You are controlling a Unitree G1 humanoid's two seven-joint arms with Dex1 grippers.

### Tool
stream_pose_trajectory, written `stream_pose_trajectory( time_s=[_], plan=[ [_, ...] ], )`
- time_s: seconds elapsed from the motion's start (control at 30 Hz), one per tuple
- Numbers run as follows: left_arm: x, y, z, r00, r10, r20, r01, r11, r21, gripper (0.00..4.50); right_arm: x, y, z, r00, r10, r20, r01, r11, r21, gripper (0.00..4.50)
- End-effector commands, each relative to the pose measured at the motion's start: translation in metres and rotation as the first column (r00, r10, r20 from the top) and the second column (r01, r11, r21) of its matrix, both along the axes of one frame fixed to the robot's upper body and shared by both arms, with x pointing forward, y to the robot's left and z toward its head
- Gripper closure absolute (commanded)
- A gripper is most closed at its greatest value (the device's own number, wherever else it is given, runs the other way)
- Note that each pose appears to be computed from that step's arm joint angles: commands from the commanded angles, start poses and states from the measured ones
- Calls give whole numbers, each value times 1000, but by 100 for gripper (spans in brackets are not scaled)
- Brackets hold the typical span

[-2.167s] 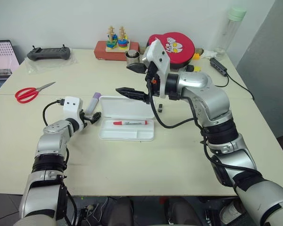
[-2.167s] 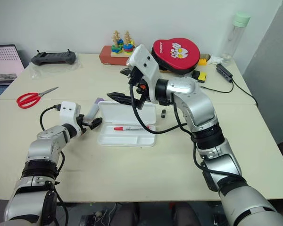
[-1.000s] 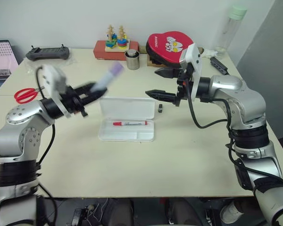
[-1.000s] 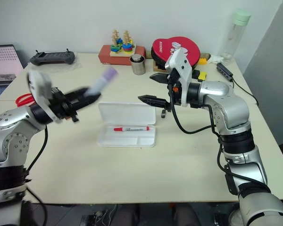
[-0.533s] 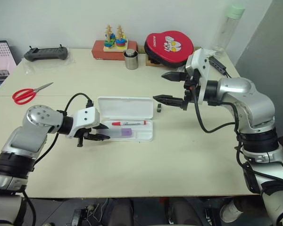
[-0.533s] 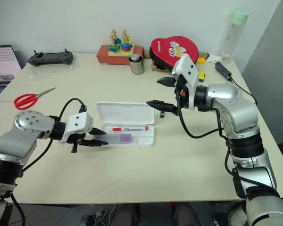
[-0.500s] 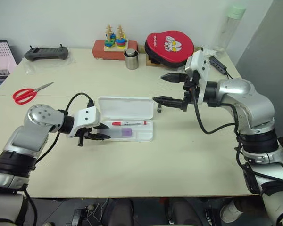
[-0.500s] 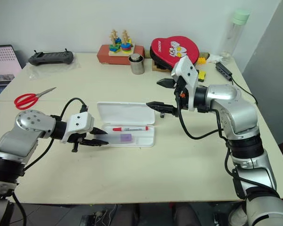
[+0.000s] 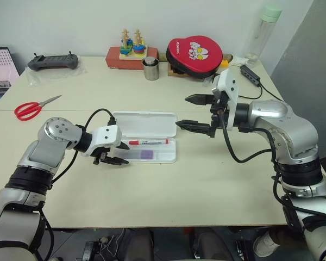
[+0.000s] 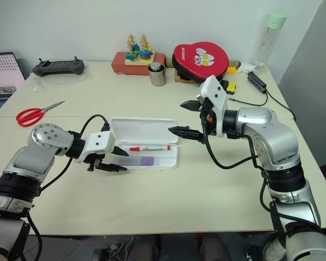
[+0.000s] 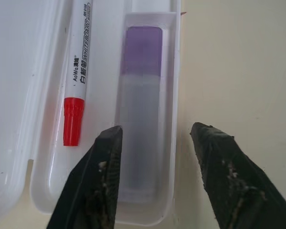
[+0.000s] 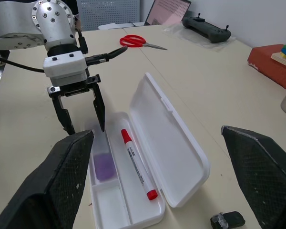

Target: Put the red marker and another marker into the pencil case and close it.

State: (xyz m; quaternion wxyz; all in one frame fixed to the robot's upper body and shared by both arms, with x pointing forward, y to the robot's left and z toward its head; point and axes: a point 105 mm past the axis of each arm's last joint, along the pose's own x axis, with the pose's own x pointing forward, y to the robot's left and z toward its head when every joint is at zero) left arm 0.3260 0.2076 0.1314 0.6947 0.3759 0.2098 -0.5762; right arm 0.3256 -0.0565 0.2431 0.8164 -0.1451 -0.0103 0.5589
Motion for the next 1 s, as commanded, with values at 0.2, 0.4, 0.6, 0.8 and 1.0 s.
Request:
stream_pose_trajectory(
  time_s=[0.2, 0.4, 0.6, 0.8, 1.0],
  plan=[
    [8, -30, 46, 997, 13, 82, 7, 970, -245, 12, 20, -11, -7, 991, -134, -2, 134, 991, -12, 0],
    [16, -80, 93, 989, 129, 67, -63, 796, -602, 1, 75, -49, -54, 854, -518, -48, 511, 853, -110, 0],
    [49, -96, 114, 951, 307, 30, -217, 734, -643, 1, 96, -43, -68, 766, -630, -129, 629, 775, -51, 0],
    [69, -107, 122, 941, 338, 39, -238, 736, -634, 1, 101, -14, -73, 766, -614, -192, 626, 780, 3, 0],
    [73, -114, 117, 947, 319, 37, -228, 750, -621, 1, 103, 7, -87, 762, -606, -227, 620, 784, -13, 0]
  ],
)
